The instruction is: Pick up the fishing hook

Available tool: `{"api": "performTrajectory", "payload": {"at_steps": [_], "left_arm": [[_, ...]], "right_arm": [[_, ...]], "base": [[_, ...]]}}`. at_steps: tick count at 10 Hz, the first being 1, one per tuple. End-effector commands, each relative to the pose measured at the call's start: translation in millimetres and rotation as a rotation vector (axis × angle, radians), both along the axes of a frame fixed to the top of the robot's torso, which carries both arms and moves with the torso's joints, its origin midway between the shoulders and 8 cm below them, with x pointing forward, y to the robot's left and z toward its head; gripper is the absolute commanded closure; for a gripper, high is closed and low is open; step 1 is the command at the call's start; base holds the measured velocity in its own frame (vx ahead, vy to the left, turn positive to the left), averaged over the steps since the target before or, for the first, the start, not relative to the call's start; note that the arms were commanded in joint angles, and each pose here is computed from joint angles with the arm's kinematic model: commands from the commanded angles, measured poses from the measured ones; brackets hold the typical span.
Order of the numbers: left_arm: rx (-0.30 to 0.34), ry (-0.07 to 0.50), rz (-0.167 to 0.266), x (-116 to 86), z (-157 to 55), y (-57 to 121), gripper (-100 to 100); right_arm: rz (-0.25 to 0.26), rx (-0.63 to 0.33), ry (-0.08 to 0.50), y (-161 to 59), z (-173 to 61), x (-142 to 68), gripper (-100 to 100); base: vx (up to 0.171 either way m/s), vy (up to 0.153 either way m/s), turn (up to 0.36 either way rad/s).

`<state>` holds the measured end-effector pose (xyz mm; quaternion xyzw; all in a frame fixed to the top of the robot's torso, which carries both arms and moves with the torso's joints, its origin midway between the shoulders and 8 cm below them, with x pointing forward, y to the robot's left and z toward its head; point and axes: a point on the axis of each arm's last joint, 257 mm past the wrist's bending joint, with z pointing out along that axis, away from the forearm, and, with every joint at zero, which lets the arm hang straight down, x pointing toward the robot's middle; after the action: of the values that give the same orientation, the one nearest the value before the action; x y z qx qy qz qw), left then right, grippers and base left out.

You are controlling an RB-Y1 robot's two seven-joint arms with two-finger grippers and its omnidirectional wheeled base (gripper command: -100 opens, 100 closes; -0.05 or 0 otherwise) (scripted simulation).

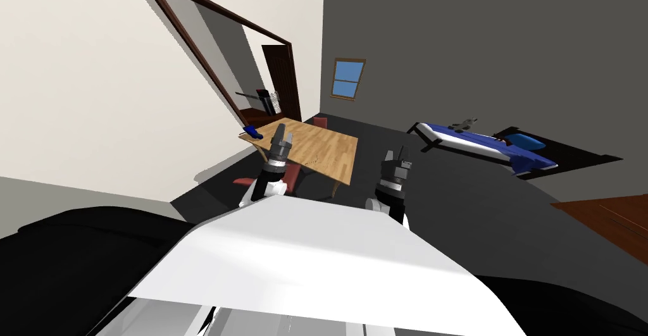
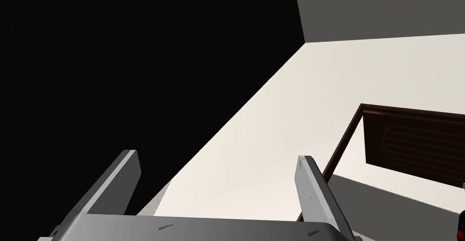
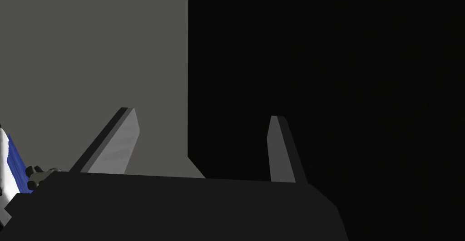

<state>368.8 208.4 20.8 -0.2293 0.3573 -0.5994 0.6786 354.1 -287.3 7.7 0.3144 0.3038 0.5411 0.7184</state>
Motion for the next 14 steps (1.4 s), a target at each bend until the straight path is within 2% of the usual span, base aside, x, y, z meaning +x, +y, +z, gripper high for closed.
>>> {"api": "performTrajectory", "payload": {"at_steps": [1, 2, 3, 4, 5, 7, 8, 10, 11, 13, 14], "left_arm": [[0.030, 0.071, -0.019, 17.5, -22.4, -10.9, -100], [0.051, 0.113, -0.032, 27.5, -36.2, -17.7, -100], [0.051, 0.117, -0.031, 28.0, -37.0, -17.6, -100], [0.075, 0.161, -0.043, 38.0, -51.9, -24.4, -100], [0.075, 0.164, -0.043, 38.3, -52.5, -24.3, -100], [0.128, 0.255, -0.062, 56.9, -84.5, -36.8, -100], [0.129, 0.263, -0.061, 57.8, -86.4, -36.7, -100], [0.190, 0.354, -0.074, 74.4, -121.1, -46.2, -100], [0.192, 0.365, -0.073, 75.4, -124.0, -45.9, -100], [0.261, 0.458, -0.076, 90.0, -161.5, -50.6, -100], [0.263, 0.471, -0.074, 90.8, -164.8, -50.1, -100]], "right_arm": [[0.000, 0.000, 0.000, 0.0, 0.0, 0.0, 0], [0.000, 0.000, 0.000, 0.0, 0.0, 0.0, 0], [0.000, 0.000, 0.000, 0.0, 0.0, 0.0, 0], [0.000, 0.000, 0.000, 0.0, 0.0, 0.0, 0], [0.000, 0.000, 0.000, 0.0, 0.0, 0.0, 0], [0.000, 0.000, 0.000, 0.0, 0.0, 0.0, 0], [0.000, 0.000, 0.000, 0.0, 0.0, 0.0, 0], [0.000, 0.000, 0.000, 0.0, 0.0, 0.0, 0], [0.000, 0.000, 0.000, 0.0, 0.0, 0.0, 0], [0.000, 0.000, 0.000, 0.0, 0.0, 0.0, 0], [0.000, 0.000, 0.000, 0.0, 0.0, 0.0, 0]], "base": [[0.045, 0.025, -0.092], [0.063, 0.044, -0.110], [0.043, 0.042, -0.036], [0.033, 0.028, -0.064], [0.025, 0.020, -0.032], [0.039, 0.026, -0.101], [0.032, 0.029, -0.034], [0.042, 0.021, -0.086], [0.037, 0.019, -0.046], [0.034, 0.013, -0.095], [0.030, 0.012, -0.045]]}}
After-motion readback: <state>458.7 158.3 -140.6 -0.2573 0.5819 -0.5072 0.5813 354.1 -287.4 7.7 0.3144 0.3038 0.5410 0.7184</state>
